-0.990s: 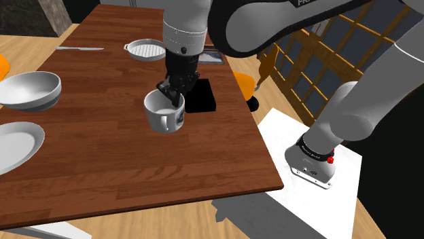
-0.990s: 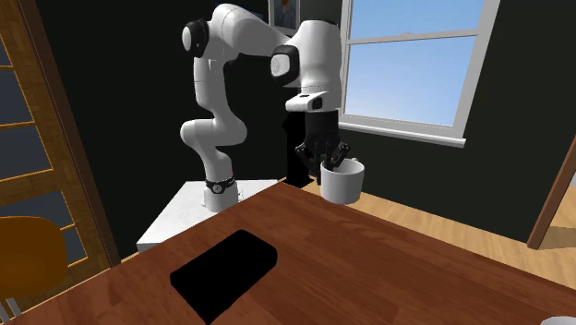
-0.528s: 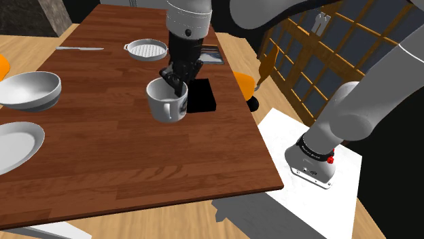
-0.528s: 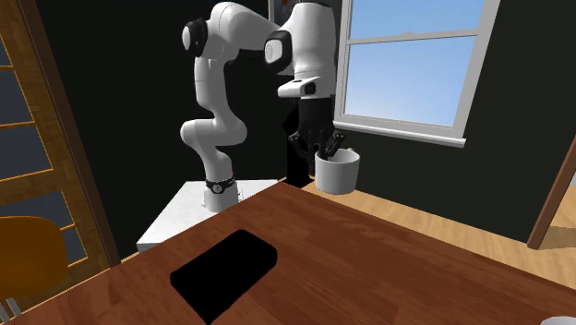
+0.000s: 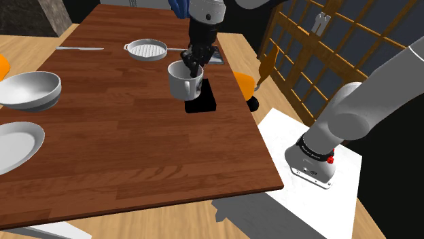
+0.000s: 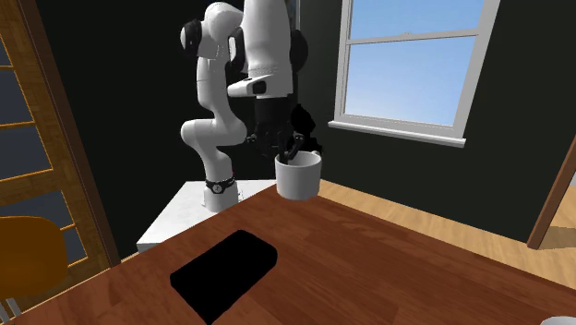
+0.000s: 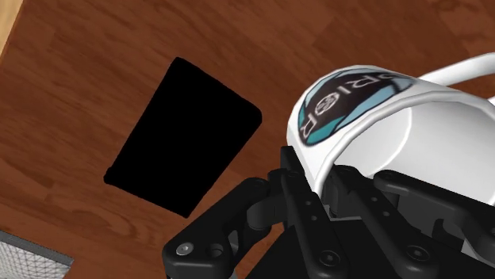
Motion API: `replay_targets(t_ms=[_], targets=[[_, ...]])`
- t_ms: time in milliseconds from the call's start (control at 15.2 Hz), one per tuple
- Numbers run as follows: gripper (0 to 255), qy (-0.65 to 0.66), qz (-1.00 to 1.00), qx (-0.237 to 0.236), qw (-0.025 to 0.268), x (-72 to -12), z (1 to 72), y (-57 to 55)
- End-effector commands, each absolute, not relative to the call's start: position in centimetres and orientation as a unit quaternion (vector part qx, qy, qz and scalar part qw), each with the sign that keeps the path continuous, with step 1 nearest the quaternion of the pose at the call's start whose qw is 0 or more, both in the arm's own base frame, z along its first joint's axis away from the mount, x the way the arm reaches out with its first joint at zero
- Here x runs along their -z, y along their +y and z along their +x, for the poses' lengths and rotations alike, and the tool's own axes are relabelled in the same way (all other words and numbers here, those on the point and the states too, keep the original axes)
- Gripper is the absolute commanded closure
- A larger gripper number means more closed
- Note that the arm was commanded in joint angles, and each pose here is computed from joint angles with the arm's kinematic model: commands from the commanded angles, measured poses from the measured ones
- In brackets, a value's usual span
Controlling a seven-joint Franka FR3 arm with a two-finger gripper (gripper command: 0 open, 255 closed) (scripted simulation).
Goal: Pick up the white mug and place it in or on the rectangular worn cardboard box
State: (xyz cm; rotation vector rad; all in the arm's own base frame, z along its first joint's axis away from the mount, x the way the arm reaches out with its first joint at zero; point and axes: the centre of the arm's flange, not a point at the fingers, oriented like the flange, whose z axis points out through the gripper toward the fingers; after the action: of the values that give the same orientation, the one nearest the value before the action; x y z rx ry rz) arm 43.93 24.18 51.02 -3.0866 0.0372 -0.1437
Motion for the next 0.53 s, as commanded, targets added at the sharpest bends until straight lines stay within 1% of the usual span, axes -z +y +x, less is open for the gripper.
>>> replay_targets(t_ms=[0, 462], targets=[[255, 0.011, -0.999, 0.046, 0.026, -51.2, 44.6, 21.3], [255, 0.011, -0.999, 0.046, 0.026, -51.6, 47.1, 12.4]])
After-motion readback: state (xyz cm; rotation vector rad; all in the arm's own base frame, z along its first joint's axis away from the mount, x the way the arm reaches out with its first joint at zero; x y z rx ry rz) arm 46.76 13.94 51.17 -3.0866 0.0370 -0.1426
